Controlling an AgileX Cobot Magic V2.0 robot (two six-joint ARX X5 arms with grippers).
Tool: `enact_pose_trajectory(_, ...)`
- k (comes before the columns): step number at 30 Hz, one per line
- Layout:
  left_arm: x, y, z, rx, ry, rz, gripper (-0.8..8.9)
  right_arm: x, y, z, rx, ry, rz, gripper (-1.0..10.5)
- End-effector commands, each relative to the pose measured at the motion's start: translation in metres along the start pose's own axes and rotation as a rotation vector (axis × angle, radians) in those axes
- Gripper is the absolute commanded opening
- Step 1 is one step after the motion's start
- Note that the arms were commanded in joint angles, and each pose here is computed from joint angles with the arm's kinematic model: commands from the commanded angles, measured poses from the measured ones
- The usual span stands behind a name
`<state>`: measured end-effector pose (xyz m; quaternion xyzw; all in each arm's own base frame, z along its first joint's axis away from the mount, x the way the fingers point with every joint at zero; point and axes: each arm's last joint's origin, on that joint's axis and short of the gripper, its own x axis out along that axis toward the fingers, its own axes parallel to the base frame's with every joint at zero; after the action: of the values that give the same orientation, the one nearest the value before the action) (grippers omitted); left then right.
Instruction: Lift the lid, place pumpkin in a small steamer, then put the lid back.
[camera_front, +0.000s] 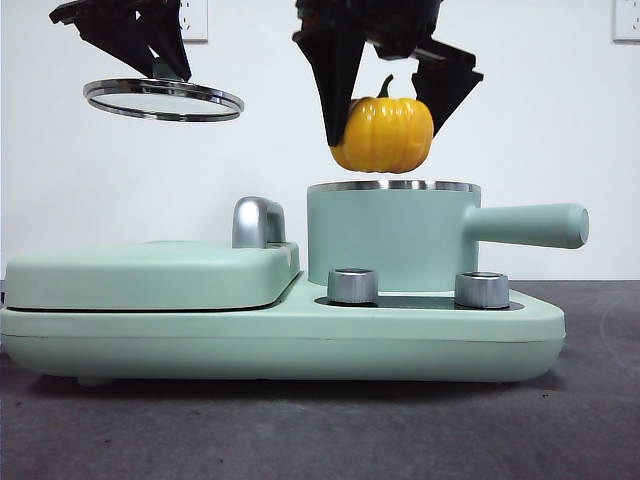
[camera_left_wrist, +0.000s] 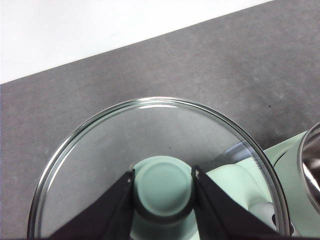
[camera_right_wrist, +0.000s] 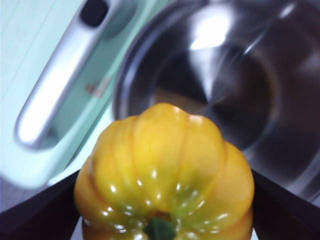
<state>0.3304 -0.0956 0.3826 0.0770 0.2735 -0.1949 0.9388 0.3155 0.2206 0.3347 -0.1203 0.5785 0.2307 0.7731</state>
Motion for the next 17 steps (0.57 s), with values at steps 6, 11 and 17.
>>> enact_pose_trajectory(6,-0.009,-0.001,0.010,0.014,-0.058,0.004,0.80,0.035,-0.025,0.022,-0.004,0.016,-0.026,3.7)
enact_pose_trajectory(11,-0.009,-0.001,0.010,0.012,-0.058,0.003,0.80,0.056,-0.029,0.027,-0.020,0.044,-0.026,3.7)
enact_pose_trajectory(17,-0.009,-0.001,0.010,0.010,-0.058,0.003,0.80,0.078,-0.031,0.029,-0.028,0.091,-0.042,3.7)
